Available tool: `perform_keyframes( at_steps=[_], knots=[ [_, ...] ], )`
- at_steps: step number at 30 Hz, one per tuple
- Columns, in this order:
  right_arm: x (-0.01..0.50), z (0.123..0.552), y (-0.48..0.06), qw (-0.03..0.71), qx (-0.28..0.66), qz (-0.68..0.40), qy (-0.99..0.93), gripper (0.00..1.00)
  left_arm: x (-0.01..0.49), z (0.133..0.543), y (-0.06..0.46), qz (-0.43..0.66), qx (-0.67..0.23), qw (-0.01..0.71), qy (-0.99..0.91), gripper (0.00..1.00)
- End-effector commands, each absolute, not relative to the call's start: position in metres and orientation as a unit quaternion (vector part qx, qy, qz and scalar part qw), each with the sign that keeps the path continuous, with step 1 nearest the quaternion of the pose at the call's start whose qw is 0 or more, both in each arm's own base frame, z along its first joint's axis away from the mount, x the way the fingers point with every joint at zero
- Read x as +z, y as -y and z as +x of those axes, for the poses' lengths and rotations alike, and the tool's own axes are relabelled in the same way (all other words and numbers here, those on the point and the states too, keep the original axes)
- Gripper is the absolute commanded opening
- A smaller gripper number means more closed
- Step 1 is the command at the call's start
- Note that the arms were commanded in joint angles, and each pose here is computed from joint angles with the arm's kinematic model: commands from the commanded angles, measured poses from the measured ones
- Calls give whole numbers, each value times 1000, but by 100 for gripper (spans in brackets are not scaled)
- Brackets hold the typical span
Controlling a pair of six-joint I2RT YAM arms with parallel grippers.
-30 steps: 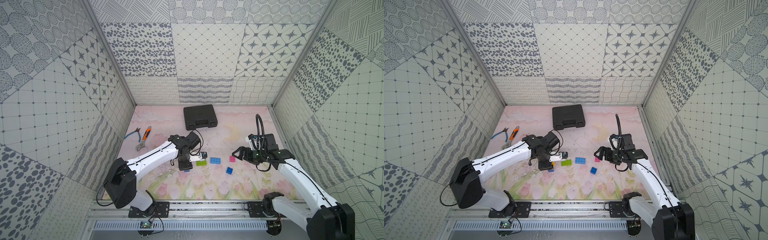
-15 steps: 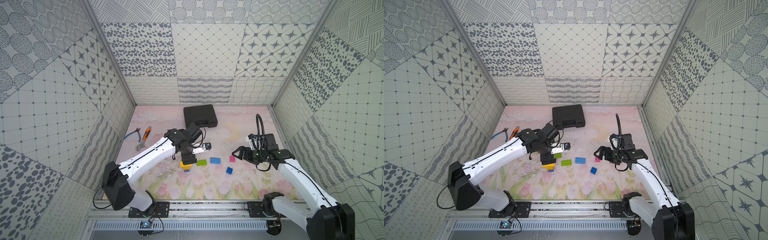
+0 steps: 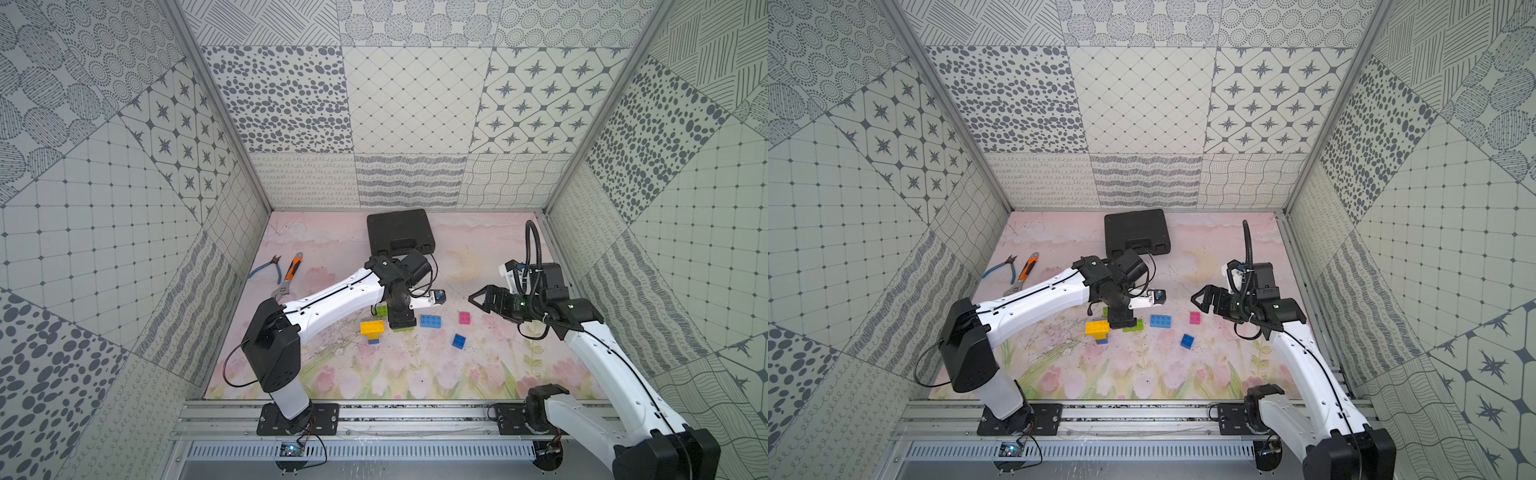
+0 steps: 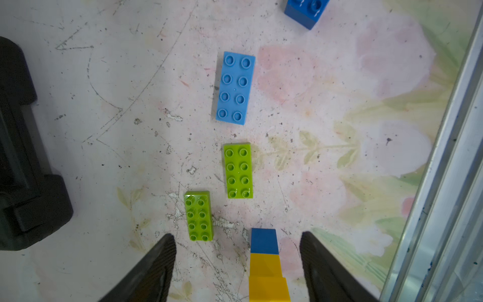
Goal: Assemble a spoon with lego
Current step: Pick up the lego brick from the center of the board.
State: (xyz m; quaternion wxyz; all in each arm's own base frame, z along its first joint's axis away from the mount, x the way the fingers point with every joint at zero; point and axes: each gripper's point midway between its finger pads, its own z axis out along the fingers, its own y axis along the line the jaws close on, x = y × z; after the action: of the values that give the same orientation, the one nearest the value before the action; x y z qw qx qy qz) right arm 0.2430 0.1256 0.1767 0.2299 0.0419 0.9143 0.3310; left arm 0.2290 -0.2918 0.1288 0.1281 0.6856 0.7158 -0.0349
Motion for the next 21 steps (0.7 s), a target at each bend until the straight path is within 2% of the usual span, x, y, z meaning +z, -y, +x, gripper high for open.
perform_keyframes(
  at_steps=[1, 8, 21],
  knots=[
    [185, 242, -124, 239, 335, 38, -910, 98, 109, 229, 311, 673, -59, 129, -726, 76],
    [182, 237, -121, 239, 333, 41, -911, 98, 74, 236, 312, 677, -43, 106, -727, 74],
    [176, 233, -117, 235, 325, 44, -915, 98, 43, 243, 297, 665, -46, 76, -742, 70]
  ],
)
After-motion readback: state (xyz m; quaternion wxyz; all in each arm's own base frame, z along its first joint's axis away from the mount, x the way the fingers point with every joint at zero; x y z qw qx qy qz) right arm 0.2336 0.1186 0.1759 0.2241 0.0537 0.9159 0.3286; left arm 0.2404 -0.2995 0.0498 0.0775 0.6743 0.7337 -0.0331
